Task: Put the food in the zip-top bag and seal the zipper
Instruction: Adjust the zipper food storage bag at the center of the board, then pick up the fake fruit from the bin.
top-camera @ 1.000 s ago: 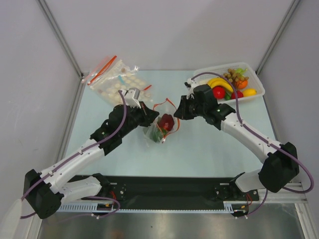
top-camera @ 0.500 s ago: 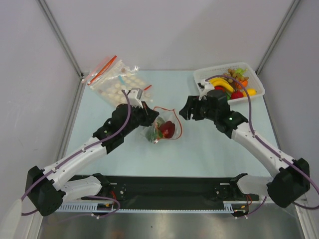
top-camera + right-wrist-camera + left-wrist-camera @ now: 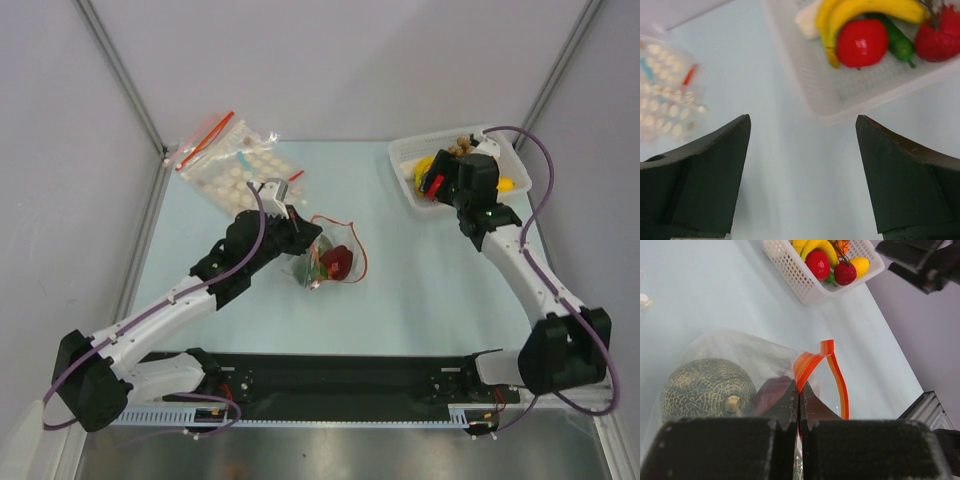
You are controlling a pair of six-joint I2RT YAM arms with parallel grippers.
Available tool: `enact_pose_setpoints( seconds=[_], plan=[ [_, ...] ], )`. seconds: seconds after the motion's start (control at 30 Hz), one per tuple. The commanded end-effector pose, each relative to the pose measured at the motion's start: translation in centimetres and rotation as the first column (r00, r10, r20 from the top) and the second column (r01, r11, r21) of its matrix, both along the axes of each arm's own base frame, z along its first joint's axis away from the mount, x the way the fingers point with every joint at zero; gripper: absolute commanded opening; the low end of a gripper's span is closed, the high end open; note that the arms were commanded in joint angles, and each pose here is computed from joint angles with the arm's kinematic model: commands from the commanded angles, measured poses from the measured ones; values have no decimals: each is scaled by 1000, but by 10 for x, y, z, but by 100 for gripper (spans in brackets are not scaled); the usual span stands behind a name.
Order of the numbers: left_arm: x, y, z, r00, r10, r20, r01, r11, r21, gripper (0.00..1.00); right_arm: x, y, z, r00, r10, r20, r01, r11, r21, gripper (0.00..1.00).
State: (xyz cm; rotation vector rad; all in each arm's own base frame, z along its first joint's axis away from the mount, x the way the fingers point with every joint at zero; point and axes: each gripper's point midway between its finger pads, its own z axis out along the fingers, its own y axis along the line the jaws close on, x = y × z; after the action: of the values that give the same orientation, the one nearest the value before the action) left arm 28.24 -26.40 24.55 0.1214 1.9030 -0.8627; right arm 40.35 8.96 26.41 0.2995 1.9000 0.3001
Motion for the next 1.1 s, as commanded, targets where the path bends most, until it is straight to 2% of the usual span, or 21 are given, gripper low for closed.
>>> enact_pose_setpoints(
  seconds=[0.0, 0.2, 0.27, 0.4, 0.43, 0.5, 0.53, 0.6, 0.63, 0.7, 0.9, 1.0, 1.07],
  plan=[
    [0, 1, 18, 999, 4, 51, 0, 998, -60, 0, 34, -43, -12, 988, -151, -32, 152, 988, 22, 91],
    [0, 1, 19, 999, -1, 52, 4, 998, -60, 0, 85, -70, -47, 982, -148, -118, 153, 987, 38, 93],
    [-1, 1, 20, 998, -2, 55, 5, 998, -58, 0, 92, -74, -56, 979, -153, -136, 153, 988, -12, 96],
    [-3, -3, 20, 998, -27, 52, 31, 998, -59, 0, 111, -96, -82, 950, -253, -185, 233, 965, -121, 100],
    [-4, -3, 20, 998, -32, 54, 35, 998, -56, 1, 116, -101, -98, 939, -269, -216, 240, 959, -151, 100],
    [-4, -3, 20, 998, -31, 55, 34, 998, -55, 0, 124, -110, -99, 930, -300, -212, 259, 945, -202, 96],
    [-3, -3, 20, 998, -31, 55, 34, 998, -53, 1, 128, -113, -109, 927, -299, -228, 251, 944, -216, 91],
    [-3, -2, 20, 998, -28, 58, 31, 998, -52, 1, 137, -107, -110, 941, -254, -223, 206, 954, -216, 92],
    [-3, -2, 20, 998, -28, 58, 31, 998, -52, 1, 140, -105, -111, 945, -234, -227, 186, 959, -213, 96],
    [-3, -2, 20, 998, -27, 58, 30, 998, -50, 1, 148, -96, -121, 951, -183, -250, 135, 971, -197, 100],
    [-3, -2, 20, 998, -26, 57, 28, 998, -49, 1, 158, -74, -150, 957, -98, -272, 46, 981, -191, 100],
    [-2, -2, 19, 998, -26, 54, 28, 998, -47, 1, 159, -73, -168, 944, -102, -314, 42, 980, -192, 100],
    [-2, -2, 19, 998, -27, 53, 30, 998, -46, 2, 160, -74, -172, 936, -117, -333, 55, 980, -190, 95]
  ],
)
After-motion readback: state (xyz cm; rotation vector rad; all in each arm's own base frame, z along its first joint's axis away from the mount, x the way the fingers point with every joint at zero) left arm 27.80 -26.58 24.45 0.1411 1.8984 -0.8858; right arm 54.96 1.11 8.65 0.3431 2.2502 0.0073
